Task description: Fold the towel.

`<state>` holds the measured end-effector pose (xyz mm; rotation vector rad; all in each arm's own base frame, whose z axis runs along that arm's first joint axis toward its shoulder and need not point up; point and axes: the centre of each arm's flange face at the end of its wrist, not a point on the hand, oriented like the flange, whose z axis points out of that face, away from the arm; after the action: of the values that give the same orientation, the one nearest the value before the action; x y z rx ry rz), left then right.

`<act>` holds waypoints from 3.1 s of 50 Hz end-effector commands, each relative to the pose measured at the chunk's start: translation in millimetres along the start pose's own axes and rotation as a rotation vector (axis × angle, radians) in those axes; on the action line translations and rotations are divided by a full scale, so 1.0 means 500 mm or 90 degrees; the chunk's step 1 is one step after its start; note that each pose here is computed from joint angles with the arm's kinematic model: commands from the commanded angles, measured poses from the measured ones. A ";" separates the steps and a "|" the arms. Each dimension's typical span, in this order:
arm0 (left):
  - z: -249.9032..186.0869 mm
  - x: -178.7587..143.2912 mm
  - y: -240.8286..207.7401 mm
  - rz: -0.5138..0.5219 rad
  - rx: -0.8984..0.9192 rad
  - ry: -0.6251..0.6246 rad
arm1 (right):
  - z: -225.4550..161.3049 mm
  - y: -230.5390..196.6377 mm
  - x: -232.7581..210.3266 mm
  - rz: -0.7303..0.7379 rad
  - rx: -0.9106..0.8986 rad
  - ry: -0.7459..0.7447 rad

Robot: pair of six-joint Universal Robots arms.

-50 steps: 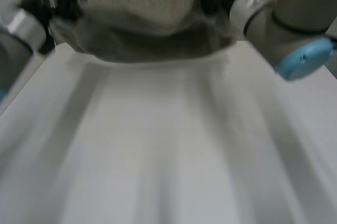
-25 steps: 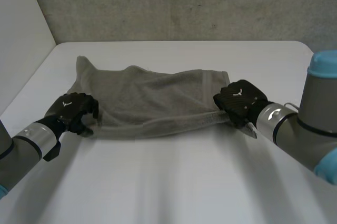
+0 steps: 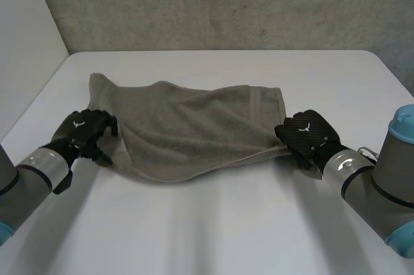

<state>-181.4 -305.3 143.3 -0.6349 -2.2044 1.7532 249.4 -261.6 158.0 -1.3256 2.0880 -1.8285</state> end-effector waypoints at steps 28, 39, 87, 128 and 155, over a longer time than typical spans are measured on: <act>0.170 -0.039 0.000 0.155 -0.062 0.043 | -0.001 0.013 -0.005 -0.006 -0.012 -0.006; 0.169 -0.044 0.020 0.148 -0.095 0.023 | -0.002 0.015 -0.007 -0.006 -0.015 -0.009; 0.061 -0.058 0.006 0.175 -0.173 -0.059 | 0.000 0.015 0.005 0.000 -0.023 0.003; -0.109 -0.093 -0.169 -0.133 0.090 -0.041 | -0.039 -0.160 0.178 -0.303 0.005 0.058; 0.204 -0.155 -0.062 -0.165 0.095 -0.093 | 0.309 -0.001 0.144 -0.317 -0.059 0.129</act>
<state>-165.3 -417.5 164.7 -0.2171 -2.0944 1.8216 286.6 -406.6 171.9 -1.9112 2.0494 -2.1232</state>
